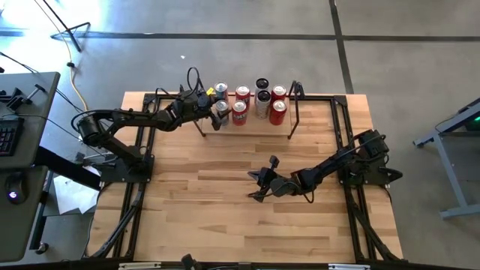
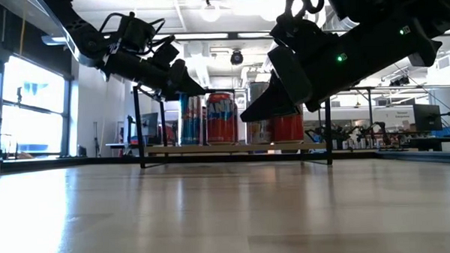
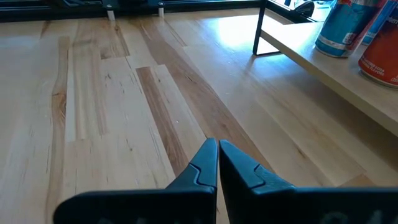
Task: Place canned beverage on shelf
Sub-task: Put the blue soda can on the shelf aligned with the other blue soda can, then return to Home Position
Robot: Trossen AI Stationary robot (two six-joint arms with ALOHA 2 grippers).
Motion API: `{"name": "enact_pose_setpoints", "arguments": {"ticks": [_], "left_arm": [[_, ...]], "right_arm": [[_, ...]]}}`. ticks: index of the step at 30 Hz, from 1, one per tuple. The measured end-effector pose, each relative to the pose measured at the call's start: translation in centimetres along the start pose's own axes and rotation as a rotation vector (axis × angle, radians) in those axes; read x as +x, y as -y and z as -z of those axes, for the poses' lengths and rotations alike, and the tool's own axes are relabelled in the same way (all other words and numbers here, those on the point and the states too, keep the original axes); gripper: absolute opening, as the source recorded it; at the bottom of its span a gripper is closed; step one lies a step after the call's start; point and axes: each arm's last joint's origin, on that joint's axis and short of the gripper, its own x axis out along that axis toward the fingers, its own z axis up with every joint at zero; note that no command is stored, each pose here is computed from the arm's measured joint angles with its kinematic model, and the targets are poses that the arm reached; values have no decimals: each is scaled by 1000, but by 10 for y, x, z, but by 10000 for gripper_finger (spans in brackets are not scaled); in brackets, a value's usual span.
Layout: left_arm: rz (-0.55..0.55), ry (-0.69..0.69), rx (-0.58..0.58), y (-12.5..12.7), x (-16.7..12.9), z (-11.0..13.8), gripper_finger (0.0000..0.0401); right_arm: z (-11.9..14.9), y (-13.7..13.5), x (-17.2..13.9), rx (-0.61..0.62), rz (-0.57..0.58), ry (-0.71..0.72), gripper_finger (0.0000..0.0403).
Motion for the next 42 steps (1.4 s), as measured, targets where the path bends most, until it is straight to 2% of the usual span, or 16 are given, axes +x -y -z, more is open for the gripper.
{"name": "enact_pose_setpoints", "arguments": {"ticks": [18, 23, 30, 35, 39, 42], "left_arm": [[-10, 29, 5, -1, -1, -3, 301], [-32, 61, 23, -1, -7, -12, 301], [-43, 96, 61, 0, -31, -33, 301], [-6, 90, 143, 7, -56, -46, 298], [35, 109, 198, 19, -78, -56, 272], [61, 148, 239, 27, -94, -49, 240]], "right_arm": [[0, 0, 0, 0, -1, 0, 0], [0, 0, 0, 0, -7, -2, 0], [0, 0, 0, 0, -6, -2, 0], [0, -1, 0, -1, -15, -4, 0], [-1, -1, 0, -34, -19, 4, 0], [-1, -1, 0, -50, -21, 9, 0]]}}
